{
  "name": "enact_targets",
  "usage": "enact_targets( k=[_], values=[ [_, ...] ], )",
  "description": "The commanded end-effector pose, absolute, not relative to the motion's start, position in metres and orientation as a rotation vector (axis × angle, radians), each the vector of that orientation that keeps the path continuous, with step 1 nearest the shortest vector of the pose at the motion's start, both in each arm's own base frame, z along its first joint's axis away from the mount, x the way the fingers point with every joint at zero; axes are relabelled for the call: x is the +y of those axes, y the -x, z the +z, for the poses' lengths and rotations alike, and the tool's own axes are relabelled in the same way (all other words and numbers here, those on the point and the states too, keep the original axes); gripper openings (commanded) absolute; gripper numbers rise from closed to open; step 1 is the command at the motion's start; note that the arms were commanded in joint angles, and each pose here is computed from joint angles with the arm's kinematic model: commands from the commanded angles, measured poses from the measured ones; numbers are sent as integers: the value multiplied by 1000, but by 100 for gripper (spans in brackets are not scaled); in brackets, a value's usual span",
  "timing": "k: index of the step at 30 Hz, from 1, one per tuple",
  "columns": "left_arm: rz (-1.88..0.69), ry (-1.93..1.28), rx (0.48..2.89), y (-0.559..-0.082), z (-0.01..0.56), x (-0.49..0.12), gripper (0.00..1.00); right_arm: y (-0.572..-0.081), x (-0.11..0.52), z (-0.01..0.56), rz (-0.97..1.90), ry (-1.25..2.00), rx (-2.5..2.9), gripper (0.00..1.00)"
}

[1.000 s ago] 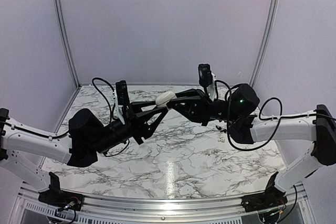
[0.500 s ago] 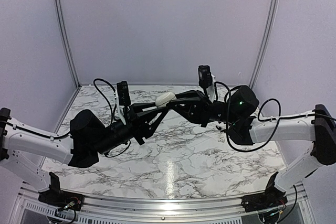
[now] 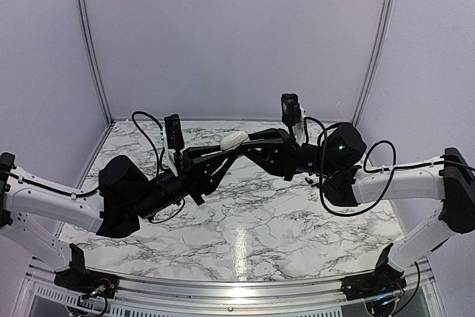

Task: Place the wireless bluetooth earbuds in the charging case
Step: Pass from the right arm to the left, then pass from the left arm to the right

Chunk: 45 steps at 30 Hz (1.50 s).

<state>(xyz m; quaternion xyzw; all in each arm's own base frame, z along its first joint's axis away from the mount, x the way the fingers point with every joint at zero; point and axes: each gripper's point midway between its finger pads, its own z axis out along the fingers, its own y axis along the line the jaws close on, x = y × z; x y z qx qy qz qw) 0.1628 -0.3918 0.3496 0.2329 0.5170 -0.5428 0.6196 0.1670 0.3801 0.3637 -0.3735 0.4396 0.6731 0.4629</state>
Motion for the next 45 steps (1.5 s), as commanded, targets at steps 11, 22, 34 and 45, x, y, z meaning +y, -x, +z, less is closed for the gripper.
enact_targets(
  k=[11, 22, 34, 45],
  values=[
    [-1187, -708, 1210, -149, 344, -377, 8, -173, 365, 351, 1472, 1052, 1231, 64],
    [-1169, -979, 1368, -129, 315, -372, 8, -146, 359, 302, 1321, 1363, 1471, 66],
    [-1175, -1146, 1445, -119, 292, -386, 6, -125, 370, 293, 1389, 1476, 1526, 58],
    [-1178, -1178, 1467, -121, 286, -393, 4, -118, 371, 291, 1393, 1513, 1536, 37]
  ],
)
